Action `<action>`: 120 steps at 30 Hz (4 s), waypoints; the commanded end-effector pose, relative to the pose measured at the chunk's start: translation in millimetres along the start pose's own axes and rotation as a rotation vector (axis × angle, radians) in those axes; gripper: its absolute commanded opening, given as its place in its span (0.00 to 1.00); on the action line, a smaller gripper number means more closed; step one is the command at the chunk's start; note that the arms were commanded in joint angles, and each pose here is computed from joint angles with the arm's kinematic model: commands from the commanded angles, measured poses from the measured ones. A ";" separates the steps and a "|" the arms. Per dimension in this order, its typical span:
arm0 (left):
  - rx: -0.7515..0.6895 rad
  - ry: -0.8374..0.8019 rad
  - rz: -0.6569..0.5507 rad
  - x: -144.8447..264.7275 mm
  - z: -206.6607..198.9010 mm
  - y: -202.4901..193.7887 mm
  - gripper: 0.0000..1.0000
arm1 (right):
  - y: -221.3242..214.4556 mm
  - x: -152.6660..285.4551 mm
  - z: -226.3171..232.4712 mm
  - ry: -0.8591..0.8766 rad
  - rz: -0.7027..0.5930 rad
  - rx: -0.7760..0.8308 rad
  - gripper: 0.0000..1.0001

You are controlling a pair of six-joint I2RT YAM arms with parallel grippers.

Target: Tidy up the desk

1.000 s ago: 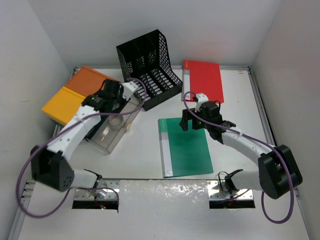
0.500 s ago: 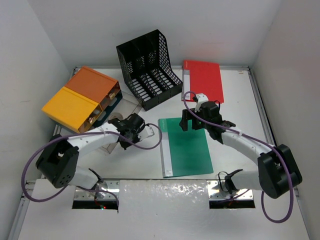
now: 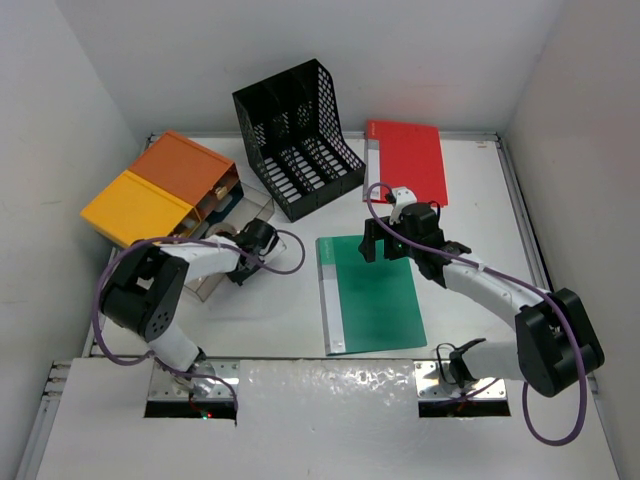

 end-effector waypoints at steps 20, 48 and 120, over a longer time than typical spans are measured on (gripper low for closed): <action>0.361 0.397 0.077 -10.5 86.6 -30.5 0.00 | 6.1 1.9 -1.4 -0.014 -0.042 0.025 0.99; 0.303 0.363 0.039 -8.1 85.6 -25.6 0.13 | 46.5 -7.2 0.3 -0.049 -0.162 0.131 0.99; 0.202 0.010 -0.399 83.6 104.9 43.3 0.31 | 106.5 -146.1 -122.0 -0.293 -0.543 0.996 0.00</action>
Point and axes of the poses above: each gripper's point midway between its finger pads, its own x axis back along the fingers, its own z axis along the line the jaws close on, y = z × x, the point moved 7 cm from there along x, back along the fingers, and after that the axes turned 15 degrees about -x, right-handed, at the moved point
